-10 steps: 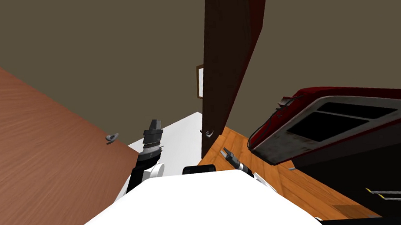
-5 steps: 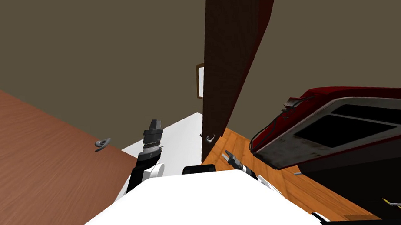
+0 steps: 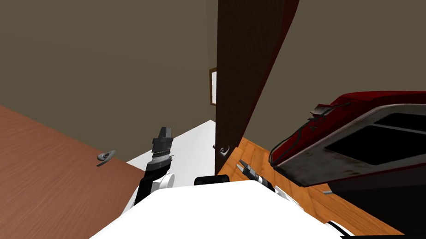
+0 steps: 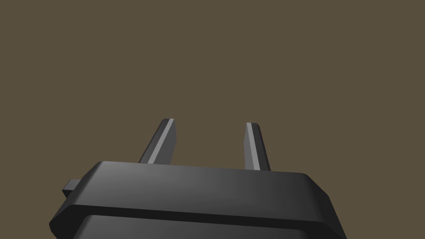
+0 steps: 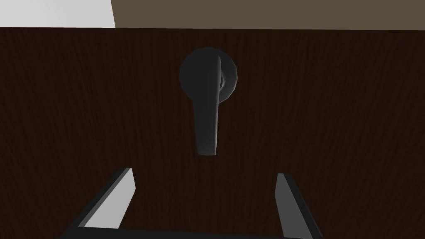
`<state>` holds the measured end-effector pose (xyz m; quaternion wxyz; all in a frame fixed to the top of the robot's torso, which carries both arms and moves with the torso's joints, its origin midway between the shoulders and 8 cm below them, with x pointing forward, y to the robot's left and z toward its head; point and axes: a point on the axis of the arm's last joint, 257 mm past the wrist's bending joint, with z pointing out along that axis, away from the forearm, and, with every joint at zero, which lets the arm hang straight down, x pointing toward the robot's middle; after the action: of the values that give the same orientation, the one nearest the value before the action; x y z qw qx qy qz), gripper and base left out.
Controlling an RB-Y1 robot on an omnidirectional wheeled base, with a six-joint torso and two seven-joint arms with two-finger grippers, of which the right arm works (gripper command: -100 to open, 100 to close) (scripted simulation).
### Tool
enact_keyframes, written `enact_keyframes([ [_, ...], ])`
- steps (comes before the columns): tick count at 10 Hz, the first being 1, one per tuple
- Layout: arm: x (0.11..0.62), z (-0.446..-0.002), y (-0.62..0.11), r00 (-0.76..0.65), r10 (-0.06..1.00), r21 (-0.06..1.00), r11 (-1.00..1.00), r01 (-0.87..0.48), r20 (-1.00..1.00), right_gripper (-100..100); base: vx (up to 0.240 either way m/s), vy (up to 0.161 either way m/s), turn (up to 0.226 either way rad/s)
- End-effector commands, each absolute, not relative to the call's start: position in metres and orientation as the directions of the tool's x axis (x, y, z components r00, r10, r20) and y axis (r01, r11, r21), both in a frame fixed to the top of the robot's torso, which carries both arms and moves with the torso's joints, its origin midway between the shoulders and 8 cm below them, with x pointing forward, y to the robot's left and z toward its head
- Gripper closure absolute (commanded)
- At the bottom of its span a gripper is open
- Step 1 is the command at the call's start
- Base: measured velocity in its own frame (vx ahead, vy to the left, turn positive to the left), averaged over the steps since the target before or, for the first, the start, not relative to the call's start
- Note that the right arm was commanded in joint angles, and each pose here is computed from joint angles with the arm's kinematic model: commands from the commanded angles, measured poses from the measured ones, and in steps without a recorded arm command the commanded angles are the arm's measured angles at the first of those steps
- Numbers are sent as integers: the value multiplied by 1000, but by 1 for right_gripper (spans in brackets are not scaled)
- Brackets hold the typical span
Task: Push the door open
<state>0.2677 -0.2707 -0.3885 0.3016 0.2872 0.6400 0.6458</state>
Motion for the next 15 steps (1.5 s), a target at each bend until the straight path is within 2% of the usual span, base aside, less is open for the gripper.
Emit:
enact_keyframes([
  [1,276,-390,-269,-643,765,1000,2,-20,-14,-100,156,153,66],
  [5,287,-391,-267,-633,774,1000,1,-21,-14,-100,128,120,53],
  [6,287,-391,-267,-633,774,1000,1,-21,-14,100,-10,-7,-16],
  [11,287,-391,-267,-633,774,1000,1,-21,-14,100,-16,-13,0],
  [12,294,-391,-284,-587,809,1000,1,-8,-6,-100,-64,83,-171],
  [15,303,-391,-284,-575,818,1000,1,-7,-5,-100,-25,89,-28],
])
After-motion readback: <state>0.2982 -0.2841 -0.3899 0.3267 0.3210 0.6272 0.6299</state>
